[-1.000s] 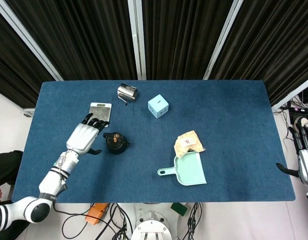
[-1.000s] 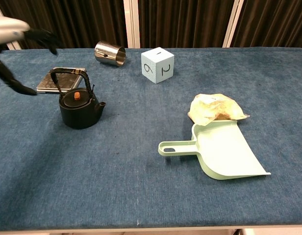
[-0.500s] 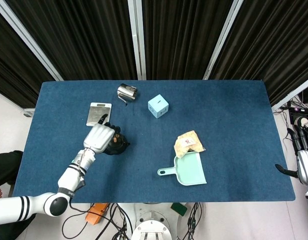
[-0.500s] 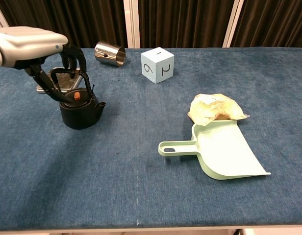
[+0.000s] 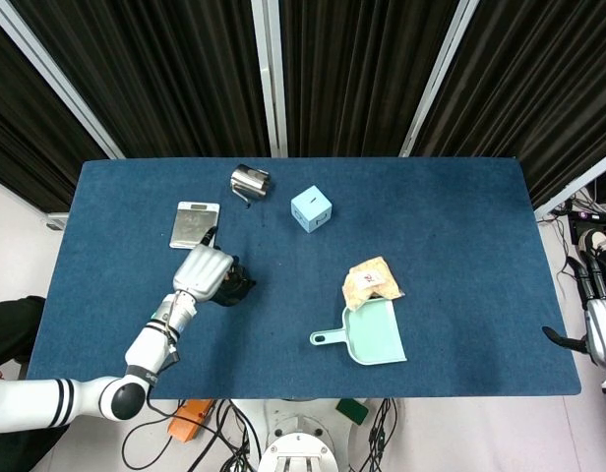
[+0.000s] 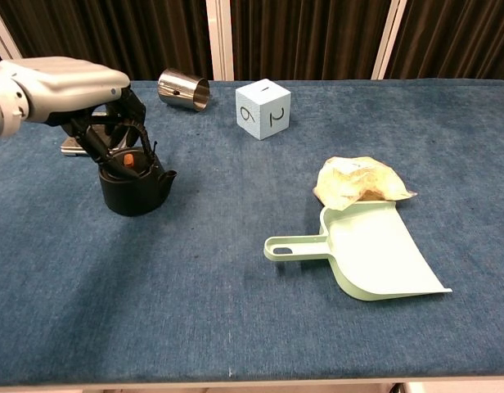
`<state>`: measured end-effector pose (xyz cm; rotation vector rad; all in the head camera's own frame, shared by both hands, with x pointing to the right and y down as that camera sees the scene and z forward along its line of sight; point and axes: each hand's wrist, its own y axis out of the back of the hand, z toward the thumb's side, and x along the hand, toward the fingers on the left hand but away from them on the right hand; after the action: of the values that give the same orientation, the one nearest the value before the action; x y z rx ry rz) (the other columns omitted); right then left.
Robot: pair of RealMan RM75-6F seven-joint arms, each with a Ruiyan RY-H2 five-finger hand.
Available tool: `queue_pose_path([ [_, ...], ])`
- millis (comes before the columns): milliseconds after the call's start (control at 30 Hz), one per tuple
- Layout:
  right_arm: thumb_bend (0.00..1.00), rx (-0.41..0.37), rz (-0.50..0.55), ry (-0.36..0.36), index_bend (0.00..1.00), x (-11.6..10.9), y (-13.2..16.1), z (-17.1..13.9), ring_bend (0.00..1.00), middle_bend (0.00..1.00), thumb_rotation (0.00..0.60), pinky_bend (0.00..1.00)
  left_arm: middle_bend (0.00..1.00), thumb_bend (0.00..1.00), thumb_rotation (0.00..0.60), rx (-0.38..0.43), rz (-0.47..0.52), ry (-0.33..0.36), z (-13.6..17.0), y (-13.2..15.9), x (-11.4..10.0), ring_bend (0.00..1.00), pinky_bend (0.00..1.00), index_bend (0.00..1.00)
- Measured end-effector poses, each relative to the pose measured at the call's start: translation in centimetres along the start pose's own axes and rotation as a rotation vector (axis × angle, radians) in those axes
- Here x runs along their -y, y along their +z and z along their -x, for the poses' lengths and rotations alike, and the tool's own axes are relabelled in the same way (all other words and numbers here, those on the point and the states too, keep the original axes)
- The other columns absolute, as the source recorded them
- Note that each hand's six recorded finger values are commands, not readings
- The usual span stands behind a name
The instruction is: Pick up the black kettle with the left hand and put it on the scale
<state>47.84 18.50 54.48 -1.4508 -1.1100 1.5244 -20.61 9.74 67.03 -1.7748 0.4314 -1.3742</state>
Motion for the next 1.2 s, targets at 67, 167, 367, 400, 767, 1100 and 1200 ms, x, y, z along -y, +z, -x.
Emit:
queue_pose_path([
  [67, 0.02, 0.0, 0.002, 0.0, 0.0, 0.0, 0.0, 0.0, 0.0, 0.0, 0.6, 0.0, 0.61, 0.03, 0.458, 0.0, 0.003, -0.007, 0.0, 0.0, 0.2, 0.5, 0.03, 0.57],
  [167, 0.02, 0.002, 0.008, 0.0, 0.0, 0.1, -0.1, -0.1, 0.0, 0.0, 0.6, 0.0, 0.65, 0.03, 0.437, 0.001, 0.01, -0.018, 0.1, 0.1, 0.4, 0.52, 0.03, 0.61],
  [367, 0.02, 0.015, 0.017, 0.007, 0.0, 0.5, -0.4, -0.3, 0.0, 0.0, 0.6, 0.0, 0.72, 0.03, 0.415, 0.018, 0.045, -0.042, 0.3, 0.4, 0.9, 0.59, 0.02, 0.69],
  [400, 0.02, 0.015, 0.018, 0.009, 0.0, 0.5, -0.3, -0.3, 0.0, 0.0, 0.6, 0.0, 0.73, 0.03, 0.409, 0.022, 0.052, -0.047, 0.3, 0.5, 1.0, 0.6, 0.02, 0.7],
  [767, 0.02, 0.027, 0.035, 0.0, 0.0, 0.5, -0.6, -0.6, 0.0, 0.0, 0.6, 0.0, 0.94, 0.03, 0.311, 0.038, 0.081, -0.093, 0.3, 0.5, 2.1, 0.8, 0.02, 0.88],
  [1100, 0.02, 0.039, 0.046, 0.003, 0.0, 0.8, -1.0, -0.8, 0.0, 0.0, 0.6, 0.0, 1.0, 0.02, 0.087, 0.032, 0.149, -0.123, -0.1, 0.4, 2.4, 0.95, 0.02, 1.0],
  [1200, 0.02, 0.039, 0.047, 0.001, 0.0, 0.7, -1.0, -0.8, 0.0, 0.0, 0.6, 0.0, 1.0, 0.01, 0.087, 0.018, 0.183, -0.11, -0.5, 0.1, 2.2, 0.99, 0.02, 1.0],
])
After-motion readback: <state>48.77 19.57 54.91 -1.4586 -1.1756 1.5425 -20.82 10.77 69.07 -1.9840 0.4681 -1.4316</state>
